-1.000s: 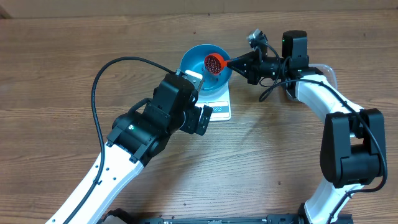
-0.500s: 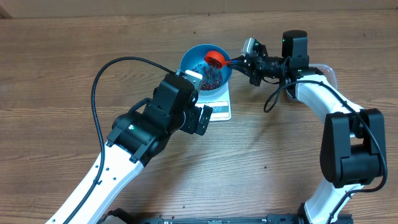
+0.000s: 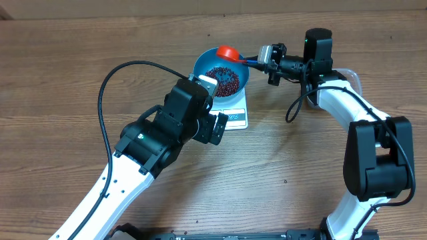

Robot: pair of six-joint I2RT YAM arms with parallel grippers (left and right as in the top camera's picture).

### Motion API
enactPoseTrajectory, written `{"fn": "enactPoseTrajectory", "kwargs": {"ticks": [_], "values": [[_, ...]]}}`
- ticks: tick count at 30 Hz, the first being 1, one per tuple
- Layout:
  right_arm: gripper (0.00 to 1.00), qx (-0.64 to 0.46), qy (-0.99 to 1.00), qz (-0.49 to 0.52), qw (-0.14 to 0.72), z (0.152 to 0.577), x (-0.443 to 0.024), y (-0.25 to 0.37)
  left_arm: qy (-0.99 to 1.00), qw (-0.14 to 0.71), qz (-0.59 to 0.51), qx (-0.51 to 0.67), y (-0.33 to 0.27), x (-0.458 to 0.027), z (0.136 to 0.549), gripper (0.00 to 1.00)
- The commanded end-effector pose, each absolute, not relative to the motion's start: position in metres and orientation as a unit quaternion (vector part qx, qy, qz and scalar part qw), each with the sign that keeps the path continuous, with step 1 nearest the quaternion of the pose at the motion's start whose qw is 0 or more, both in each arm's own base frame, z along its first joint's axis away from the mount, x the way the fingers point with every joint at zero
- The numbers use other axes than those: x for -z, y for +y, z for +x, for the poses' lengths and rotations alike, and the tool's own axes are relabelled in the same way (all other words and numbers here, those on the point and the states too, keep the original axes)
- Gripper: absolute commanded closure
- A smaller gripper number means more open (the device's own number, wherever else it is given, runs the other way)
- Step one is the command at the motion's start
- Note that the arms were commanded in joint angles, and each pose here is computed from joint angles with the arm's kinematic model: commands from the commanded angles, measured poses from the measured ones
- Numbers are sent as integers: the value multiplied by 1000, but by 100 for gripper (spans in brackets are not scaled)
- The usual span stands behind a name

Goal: Scoop item into bowl and weigh 150g on scale
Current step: 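Tilt the scoop with the right gripper to pour beans into the bowl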

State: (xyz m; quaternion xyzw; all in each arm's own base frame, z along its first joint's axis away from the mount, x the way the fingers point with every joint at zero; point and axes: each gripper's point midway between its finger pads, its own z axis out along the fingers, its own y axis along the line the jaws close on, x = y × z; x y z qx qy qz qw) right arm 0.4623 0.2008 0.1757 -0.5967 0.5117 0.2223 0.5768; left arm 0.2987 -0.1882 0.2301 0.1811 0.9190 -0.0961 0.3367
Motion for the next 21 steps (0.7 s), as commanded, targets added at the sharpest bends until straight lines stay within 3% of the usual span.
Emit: {"fn": "enactPoseTrajectory", "kwargs": {"ticks": [1, 15, 18, 21], "values": [[96, -255, 489, -602, 577, 451, -182, 208, 919, 335, 184, 99, -190, -229, 299, 0], [96, -466, 485, -547, 499, 396, -196, 216, 919, 335, 184, 99, -190, -229, 299, 1], [96, -502, 521, -506, 469, 403, -206, 216, 919, 335, 184, 99, -190, -229, 299, 1], [96, -520, 617, -396, 438, 435, -218, 216, 919, 335, 184, 99, -190, -229, 299, 0]]}}
